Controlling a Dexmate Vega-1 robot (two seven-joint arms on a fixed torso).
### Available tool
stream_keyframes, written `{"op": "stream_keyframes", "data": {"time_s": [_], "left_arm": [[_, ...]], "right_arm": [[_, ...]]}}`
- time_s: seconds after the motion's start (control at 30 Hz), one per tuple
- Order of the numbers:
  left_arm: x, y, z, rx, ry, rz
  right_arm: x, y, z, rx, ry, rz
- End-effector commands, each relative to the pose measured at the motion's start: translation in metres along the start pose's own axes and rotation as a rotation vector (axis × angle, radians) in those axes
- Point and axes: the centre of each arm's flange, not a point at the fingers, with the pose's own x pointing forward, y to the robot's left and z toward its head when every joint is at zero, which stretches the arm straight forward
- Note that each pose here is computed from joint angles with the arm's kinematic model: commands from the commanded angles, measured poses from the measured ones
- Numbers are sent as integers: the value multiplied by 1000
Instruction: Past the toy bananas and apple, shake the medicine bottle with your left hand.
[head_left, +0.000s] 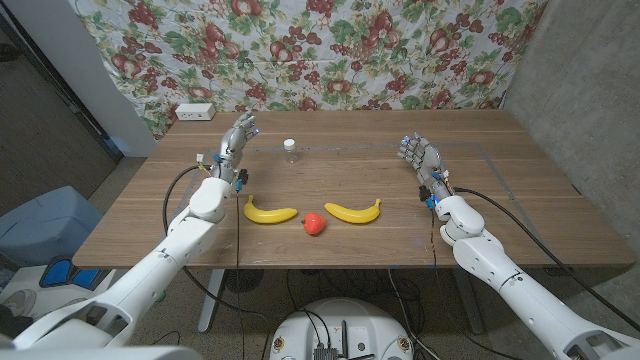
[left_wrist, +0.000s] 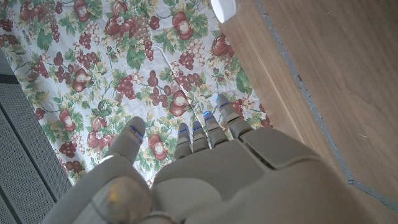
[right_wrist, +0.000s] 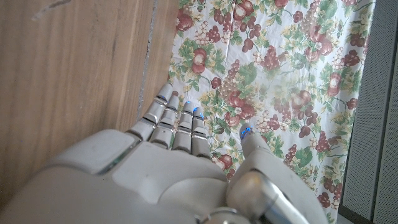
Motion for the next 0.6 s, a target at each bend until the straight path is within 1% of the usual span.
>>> {"op": "stream_keyframes", "data": {"time_s": [0.03, 0.4, 0.6], "left_arm": [[9, -4, 9, 84, -4, -31], [11, -1, 10, 128, -2, -44], [15, 2, 11, 160, -5, -56]], "right_arm": [[-3, 0, 0, 3, -1, 8], [-8, 4, 0, -2, 0, 15], [-10, 7, 1, -6, -4, 18]]}}
